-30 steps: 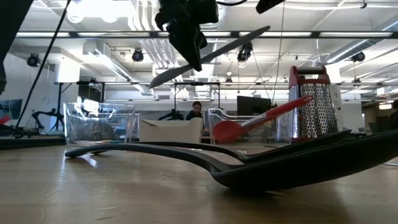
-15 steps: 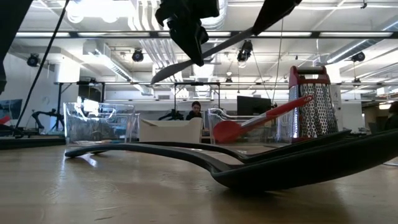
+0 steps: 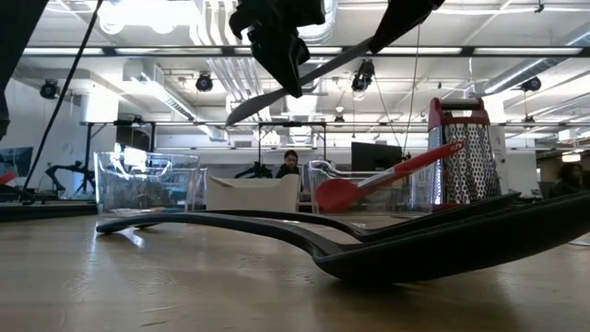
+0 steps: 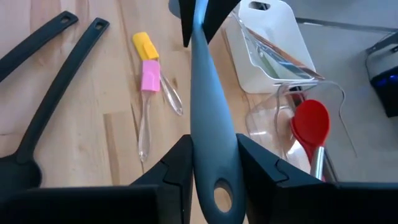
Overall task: Pick & Place Kitchen Items
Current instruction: Put the gray serving spoon into the right transparent bin
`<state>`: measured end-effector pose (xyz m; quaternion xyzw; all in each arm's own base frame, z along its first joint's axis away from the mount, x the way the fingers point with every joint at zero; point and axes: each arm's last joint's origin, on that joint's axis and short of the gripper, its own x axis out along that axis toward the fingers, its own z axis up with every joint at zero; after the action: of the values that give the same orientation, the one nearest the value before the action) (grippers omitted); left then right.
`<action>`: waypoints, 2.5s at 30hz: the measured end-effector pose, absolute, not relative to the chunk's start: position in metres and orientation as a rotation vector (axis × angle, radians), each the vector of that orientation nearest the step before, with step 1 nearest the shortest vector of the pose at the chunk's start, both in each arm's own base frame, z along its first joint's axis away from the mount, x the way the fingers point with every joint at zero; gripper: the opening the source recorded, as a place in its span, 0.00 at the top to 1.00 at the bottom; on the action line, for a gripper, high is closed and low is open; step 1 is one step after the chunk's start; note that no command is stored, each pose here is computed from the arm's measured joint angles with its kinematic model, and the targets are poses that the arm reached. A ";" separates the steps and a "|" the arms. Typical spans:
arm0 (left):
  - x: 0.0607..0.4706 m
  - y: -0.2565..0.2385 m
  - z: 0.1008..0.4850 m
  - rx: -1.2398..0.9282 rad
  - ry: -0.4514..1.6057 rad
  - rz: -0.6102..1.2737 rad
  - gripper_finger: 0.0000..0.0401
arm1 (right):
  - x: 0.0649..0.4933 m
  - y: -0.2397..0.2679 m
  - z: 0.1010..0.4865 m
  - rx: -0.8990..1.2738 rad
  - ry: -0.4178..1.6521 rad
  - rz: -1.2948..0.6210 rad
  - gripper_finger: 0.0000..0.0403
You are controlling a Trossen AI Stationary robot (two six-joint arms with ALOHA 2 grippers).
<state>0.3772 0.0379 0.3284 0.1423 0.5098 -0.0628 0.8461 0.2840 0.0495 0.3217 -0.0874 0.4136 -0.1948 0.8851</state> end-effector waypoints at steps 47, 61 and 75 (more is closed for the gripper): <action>0.315 0.046 0.353 0.341 0.744 0.285 0.42 | 0.188 -0.052 0.329 -0.030 0.930 -0.656 0.80; 0.291 0.043 0.349 0.333 0.523 0.327 0.42 | 0.175 -0.104 0.283 0.048 0.933 -0.604 0.80; 0.291 0.043 0.349 0.323 0.521 0.329 0.42 | 0.195 -0.149 0.248 0.137 1.047 -0.552 0.80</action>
<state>0.2910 0.0428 0.3493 0.1583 0.2555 0.1614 0.9400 0.1955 -0.1487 0.2477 0.0644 0.4933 -0.2598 0.8277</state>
